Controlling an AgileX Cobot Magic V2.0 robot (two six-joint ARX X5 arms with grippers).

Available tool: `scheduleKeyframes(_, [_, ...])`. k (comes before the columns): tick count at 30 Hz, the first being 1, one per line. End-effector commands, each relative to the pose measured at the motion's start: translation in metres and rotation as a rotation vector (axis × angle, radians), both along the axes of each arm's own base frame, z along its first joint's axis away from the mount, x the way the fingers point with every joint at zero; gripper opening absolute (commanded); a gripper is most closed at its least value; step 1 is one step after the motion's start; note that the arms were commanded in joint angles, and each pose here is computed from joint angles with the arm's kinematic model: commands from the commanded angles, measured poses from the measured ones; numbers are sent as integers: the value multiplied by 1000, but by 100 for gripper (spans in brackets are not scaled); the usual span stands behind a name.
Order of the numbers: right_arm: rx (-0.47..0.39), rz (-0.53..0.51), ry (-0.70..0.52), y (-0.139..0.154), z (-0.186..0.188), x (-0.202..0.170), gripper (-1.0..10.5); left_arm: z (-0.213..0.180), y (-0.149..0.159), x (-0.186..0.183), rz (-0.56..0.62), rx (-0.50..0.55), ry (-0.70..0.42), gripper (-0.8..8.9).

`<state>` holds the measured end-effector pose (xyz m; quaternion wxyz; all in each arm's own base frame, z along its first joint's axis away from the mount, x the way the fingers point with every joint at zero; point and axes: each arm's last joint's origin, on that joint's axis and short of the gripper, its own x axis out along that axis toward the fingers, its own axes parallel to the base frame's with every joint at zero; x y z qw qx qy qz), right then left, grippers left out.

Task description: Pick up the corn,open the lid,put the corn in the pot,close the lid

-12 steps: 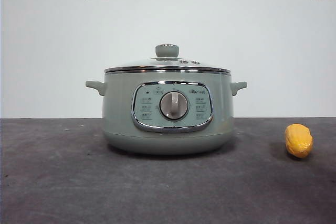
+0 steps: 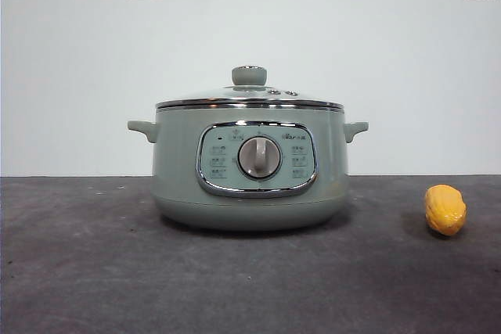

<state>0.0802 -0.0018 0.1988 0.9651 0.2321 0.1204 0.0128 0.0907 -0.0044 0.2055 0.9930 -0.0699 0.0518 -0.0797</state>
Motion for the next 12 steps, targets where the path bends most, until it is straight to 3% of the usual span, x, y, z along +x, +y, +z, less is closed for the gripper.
scheduleKeyframes(1, [60, -12, -1, 0, 15, -2, -9, 15, -1, -1, -21, -19, 27, -6])
scheduleKeyframes(6, [64, 1, 70, 1, 46, -1, -9, 44, -1, 2, -36, -23, 115, -6])
scheduleKeyframes(12, [33, 29, 273, 0, 73, 11, 6, 66, -4, 18, -124, -40, 187, -4])
